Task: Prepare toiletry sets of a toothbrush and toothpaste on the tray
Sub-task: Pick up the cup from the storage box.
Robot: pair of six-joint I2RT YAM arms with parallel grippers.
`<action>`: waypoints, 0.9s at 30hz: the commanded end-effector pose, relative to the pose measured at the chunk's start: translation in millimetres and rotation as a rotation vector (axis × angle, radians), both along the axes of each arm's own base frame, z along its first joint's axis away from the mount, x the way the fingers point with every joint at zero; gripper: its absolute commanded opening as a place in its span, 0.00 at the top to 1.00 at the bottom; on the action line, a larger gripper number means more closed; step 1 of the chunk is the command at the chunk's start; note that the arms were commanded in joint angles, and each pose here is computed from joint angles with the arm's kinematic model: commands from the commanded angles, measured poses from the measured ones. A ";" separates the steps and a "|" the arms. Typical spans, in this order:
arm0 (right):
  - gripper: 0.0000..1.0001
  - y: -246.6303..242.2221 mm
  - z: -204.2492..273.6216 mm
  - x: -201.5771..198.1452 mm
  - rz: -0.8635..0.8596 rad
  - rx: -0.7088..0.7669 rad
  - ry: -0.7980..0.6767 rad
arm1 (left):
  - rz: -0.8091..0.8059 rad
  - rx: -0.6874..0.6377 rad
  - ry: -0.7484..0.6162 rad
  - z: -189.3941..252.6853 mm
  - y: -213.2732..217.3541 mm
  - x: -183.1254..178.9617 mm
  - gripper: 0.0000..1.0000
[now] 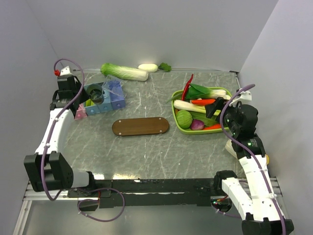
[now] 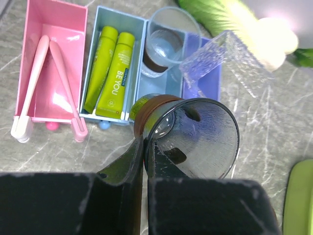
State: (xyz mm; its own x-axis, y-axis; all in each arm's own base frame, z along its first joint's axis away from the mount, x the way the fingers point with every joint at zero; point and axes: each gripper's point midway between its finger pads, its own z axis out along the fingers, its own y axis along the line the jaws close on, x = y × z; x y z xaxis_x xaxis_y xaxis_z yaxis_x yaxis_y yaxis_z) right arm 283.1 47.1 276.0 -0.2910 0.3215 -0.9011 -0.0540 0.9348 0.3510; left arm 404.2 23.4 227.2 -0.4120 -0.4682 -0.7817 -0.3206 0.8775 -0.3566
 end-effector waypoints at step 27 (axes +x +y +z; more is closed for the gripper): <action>0.16 158.2 53.0 10.6 0.289 0.032 -0.033 | -0.234 -0.104 -0.417 111.4 -137.9 -45.6 0.99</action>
State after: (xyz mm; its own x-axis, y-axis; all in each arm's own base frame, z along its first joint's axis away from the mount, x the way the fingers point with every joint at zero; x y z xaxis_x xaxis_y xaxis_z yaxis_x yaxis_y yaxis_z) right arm 284.9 175.5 288.3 -0.4182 0.2025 -0.8855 -0.2973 0.8906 0.3441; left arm 357.3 -92.5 288.3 -0.3124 -0.3790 -0.8710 -0.0375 0.9212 -0.3874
